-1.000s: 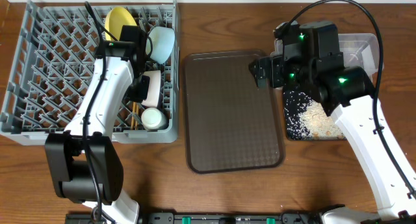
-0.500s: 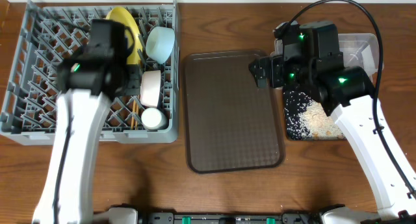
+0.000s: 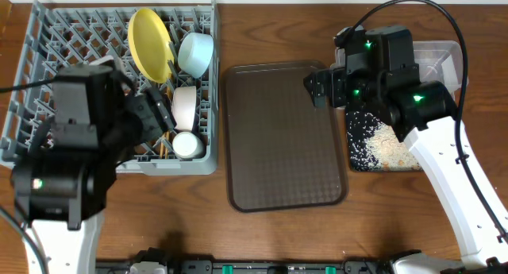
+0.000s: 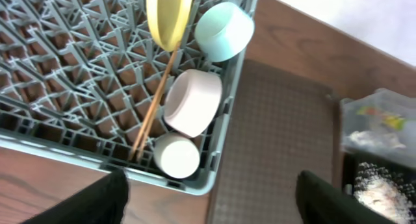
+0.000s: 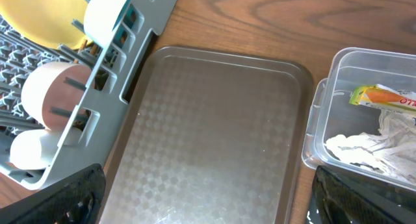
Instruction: Sort waste into correct bins and load items into the dishwasher
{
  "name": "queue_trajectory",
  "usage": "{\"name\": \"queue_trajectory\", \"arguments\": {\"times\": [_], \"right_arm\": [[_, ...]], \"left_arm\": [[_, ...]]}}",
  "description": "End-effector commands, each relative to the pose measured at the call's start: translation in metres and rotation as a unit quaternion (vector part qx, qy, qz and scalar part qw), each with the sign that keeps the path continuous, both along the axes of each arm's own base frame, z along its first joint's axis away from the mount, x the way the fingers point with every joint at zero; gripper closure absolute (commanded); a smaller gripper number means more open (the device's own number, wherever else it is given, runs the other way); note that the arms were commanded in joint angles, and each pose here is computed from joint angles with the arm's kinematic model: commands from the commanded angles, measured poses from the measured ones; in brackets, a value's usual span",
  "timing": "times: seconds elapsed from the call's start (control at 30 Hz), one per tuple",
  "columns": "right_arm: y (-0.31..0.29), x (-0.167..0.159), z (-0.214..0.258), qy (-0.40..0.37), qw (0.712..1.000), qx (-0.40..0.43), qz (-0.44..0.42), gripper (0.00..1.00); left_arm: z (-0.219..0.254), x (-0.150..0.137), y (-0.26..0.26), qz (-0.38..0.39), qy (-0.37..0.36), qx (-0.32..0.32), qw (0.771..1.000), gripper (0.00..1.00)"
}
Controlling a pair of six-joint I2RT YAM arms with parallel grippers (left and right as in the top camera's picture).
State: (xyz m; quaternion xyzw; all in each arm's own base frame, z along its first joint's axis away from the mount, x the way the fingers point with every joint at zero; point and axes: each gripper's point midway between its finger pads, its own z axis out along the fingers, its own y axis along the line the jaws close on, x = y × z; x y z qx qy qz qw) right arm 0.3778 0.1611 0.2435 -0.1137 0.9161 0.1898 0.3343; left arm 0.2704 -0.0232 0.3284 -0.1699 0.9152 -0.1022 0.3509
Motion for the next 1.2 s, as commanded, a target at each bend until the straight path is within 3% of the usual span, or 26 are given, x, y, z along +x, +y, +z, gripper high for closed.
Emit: {"name": "queue_trajectory", "arguments": {"times": [0.0, 0.83, 1.03, 1.17], "right_arm": [[0.002, 0.002, 0.003, 0.0, 1.0, 0.004, -0.002, 0.01], [0.002, 0.0, 0.007, -0.005, 1.0, 0.006, -0.002, 0.01], [-0.015, -0.025, 0.021, -0.012, 1.0, -0.024, -0.003, 0.01], [-0.032, -0.033, 0.043, -0.06, 0.996, -0.065, -0.01, 0.01]], "left_arm": [[0.007, -0.003, -0.004, 0.002, -0.009, -0.019, 1.0, 0.14], [0.004, -0.003, -0.004, 0.002, -0.001, -0.018, 1.0, 0.12], [0.004, -0.003, -0.004, 0.002, -0.001, -0.018, 1.0, 0.12], [0.004, -0.003, -0.004, 0.002, -0.001, -0.018, 1.0, 0.12]]}}
